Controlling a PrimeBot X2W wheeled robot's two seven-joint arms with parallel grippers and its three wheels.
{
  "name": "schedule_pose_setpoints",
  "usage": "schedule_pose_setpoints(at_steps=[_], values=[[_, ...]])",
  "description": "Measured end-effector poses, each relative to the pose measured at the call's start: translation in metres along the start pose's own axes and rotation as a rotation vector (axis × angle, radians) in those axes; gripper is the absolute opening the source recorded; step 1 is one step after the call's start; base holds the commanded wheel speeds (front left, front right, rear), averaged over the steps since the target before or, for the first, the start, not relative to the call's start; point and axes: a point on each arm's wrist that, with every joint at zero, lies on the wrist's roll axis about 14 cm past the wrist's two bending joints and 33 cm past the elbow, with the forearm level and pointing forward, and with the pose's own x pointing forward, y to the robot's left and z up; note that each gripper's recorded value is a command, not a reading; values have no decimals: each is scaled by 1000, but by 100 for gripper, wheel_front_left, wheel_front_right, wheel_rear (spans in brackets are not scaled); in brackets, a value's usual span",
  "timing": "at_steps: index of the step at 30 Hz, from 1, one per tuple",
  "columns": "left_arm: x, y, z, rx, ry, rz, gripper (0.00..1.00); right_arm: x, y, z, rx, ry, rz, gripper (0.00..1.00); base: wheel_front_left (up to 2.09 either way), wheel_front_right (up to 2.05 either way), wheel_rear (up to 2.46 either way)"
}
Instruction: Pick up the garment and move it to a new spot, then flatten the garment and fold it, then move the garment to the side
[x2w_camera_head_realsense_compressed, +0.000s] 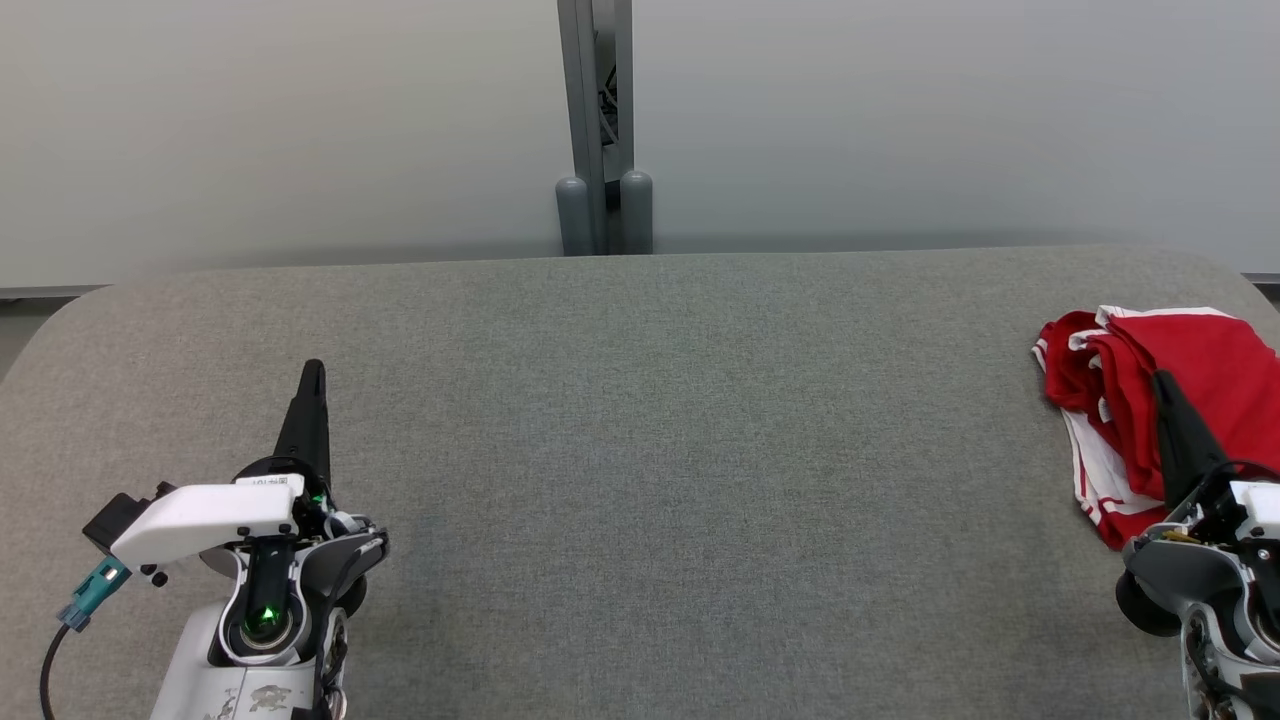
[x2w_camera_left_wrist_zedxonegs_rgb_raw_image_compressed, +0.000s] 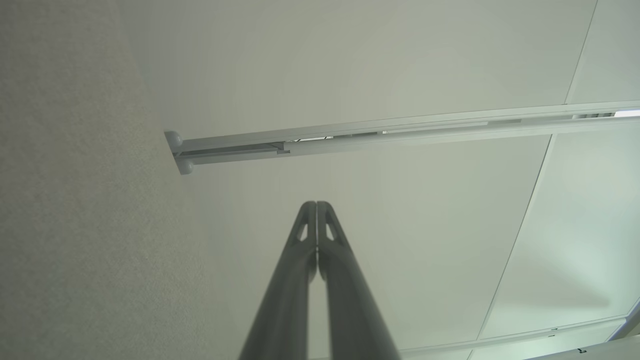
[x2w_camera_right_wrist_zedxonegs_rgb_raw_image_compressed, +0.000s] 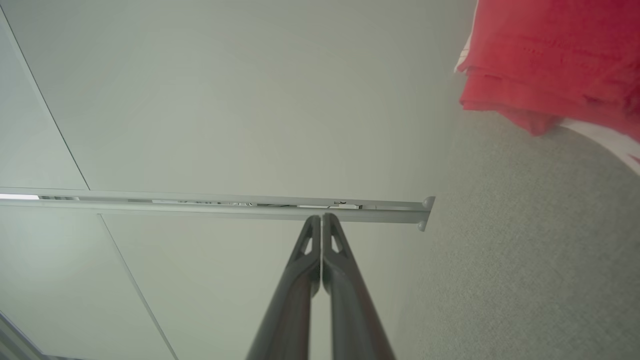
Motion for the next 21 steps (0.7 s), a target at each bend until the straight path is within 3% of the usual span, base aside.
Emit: schedule_pose_setpoints(at_steps=[21], values=[[0,0,0,0,0,0,0,0,0,0,-1,0,0,0,0,0,0]])
